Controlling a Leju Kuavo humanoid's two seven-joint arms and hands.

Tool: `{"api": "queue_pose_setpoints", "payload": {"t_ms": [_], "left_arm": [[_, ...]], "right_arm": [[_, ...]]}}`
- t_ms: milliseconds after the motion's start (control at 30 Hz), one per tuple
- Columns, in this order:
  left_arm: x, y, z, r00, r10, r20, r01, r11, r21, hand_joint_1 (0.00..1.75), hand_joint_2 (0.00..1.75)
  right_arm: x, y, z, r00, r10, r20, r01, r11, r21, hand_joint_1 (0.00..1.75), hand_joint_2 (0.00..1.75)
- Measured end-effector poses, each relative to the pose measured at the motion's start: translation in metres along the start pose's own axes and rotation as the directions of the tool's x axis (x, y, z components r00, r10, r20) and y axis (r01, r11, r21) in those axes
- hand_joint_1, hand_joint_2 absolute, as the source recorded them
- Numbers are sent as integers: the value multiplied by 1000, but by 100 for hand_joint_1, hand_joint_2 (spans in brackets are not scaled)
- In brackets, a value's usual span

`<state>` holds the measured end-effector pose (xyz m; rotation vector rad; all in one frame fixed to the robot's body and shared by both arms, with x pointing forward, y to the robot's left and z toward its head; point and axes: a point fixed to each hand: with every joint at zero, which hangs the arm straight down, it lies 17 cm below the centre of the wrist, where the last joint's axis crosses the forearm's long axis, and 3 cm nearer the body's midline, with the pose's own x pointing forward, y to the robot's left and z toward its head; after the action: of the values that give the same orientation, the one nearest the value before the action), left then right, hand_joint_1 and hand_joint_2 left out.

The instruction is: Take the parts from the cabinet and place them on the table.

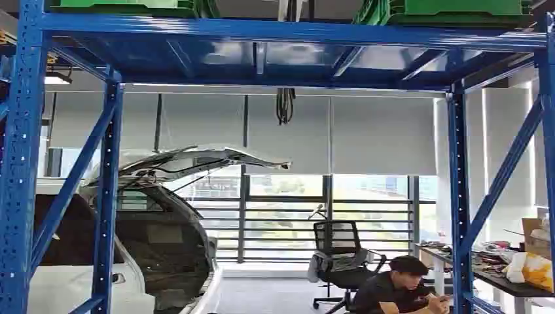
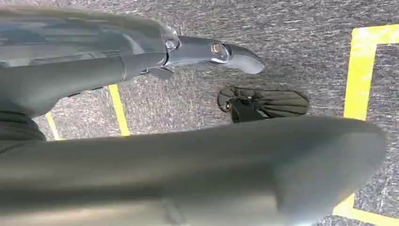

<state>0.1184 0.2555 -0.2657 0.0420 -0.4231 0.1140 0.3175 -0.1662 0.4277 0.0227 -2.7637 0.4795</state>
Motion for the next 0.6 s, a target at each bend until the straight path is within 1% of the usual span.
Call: {"api": "queue_pose_setpoints", "payload": {"t_ms": [67,167,467,600], "left_arm": [[0,-3,0,1000,-5,1,5,1000,-9,0,0],[2,-6,0,1000,-9,6,9,1000,-20,0,0],[5,-8,0,1000,2,14,-1,1000,-22,0,0],[4,-12,0,1000,3,11,-3,1000,-29,0,0]], "right_arm": [[28,2,-11,996,-7,90,6,1000,7,0,0],[47,4,-17,989,-14,146,12,1000,12,0,0],[70,3,-22,978,-15,208,12,1000,14,0,0],[70,4,-20,979,-16,205,12,1000,20,0,0]]}}
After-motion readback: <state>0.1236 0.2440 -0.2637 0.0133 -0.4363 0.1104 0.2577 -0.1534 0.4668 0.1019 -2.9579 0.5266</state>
